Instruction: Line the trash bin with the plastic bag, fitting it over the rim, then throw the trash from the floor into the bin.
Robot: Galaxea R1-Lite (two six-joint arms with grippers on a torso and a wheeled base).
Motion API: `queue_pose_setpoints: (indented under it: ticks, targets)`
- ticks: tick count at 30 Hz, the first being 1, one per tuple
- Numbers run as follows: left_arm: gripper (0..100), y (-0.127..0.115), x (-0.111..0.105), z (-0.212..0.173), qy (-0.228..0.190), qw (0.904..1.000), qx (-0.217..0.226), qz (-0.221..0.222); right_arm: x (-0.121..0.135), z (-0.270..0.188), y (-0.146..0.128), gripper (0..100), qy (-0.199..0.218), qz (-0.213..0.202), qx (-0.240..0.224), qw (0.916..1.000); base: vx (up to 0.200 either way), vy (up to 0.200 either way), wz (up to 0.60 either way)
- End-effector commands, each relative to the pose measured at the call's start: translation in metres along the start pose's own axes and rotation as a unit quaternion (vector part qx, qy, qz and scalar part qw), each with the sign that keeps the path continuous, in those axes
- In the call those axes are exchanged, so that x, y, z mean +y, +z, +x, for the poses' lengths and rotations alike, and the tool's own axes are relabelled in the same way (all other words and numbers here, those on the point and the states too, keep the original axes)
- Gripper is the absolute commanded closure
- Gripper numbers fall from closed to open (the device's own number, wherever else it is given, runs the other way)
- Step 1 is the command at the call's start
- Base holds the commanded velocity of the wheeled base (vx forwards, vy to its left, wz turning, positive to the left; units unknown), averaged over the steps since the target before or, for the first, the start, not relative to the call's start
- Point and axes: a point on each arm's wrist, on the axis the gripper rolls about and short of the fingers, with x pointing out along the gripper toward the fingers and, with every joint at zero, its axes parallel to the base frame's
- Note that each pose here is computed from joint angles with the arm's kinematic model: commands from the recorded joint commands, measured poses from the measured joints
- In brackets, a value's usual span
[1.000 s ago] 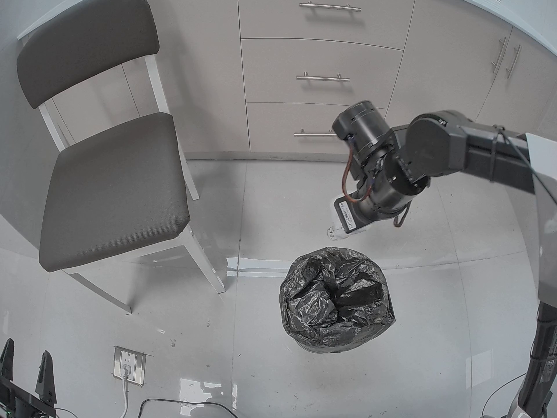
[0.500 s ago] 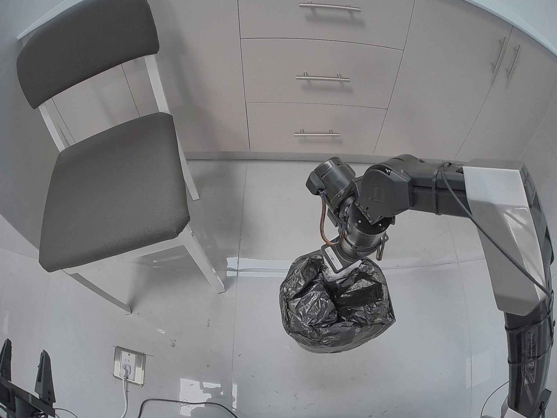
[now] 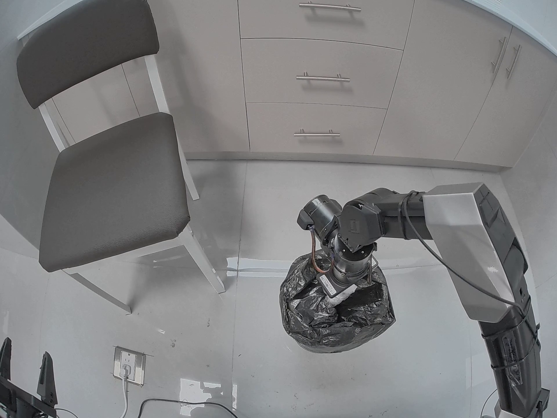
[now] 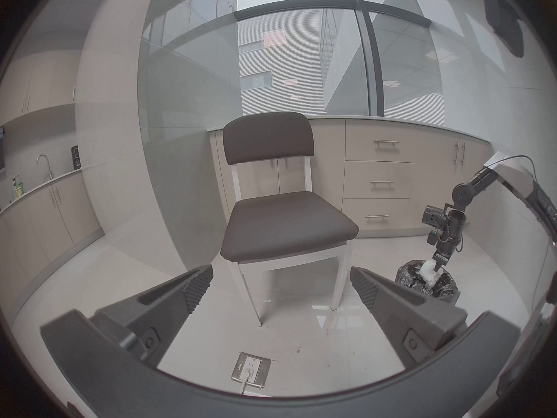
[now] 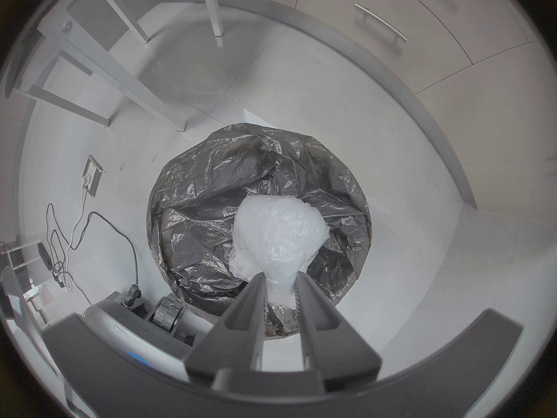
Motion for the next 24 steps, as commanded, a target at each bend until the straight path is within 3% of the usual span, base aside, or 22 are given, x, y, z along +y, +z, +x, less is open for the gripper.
queue_pose_setpoints:
  ticks: [1, 6, 8, 24]
  targets:
    - [0, -0.003, 0.000, 0.000, 0.001, 1.0000, 0.000, 0.000, 0.003, 0.008, -0.002, 100, 0.000, -0.002, 0.008, 1.0000, 0.000, 0.000, 0.00]
    - [0, -0.003, -0.001, 0.000, -0.032, 0.9995, 0.003, -0.004, 0.007, 0.011, -0.003, 100, 0.001, -0.007, 0.011, 0.9999, 0.000, 0.000, 0.00]
    - [0, -0.008, -0.004, 0.000, -0.093, 0.9955, 0.018, 0.001, 0.009, 0.016, -0.004, 100, -0.001, -0.010, 0.016, 0.9998, 0.000, 0.000, 0.00]
    - [0, -0.008, -0.004, 0.000, -0.078, 0.9967, 0.019, -0.011, 0.015, 0.032, -0.001, 100, 0.000, -0.010, -0.001, 0.9999, 0.000, 0.000, 0.00]
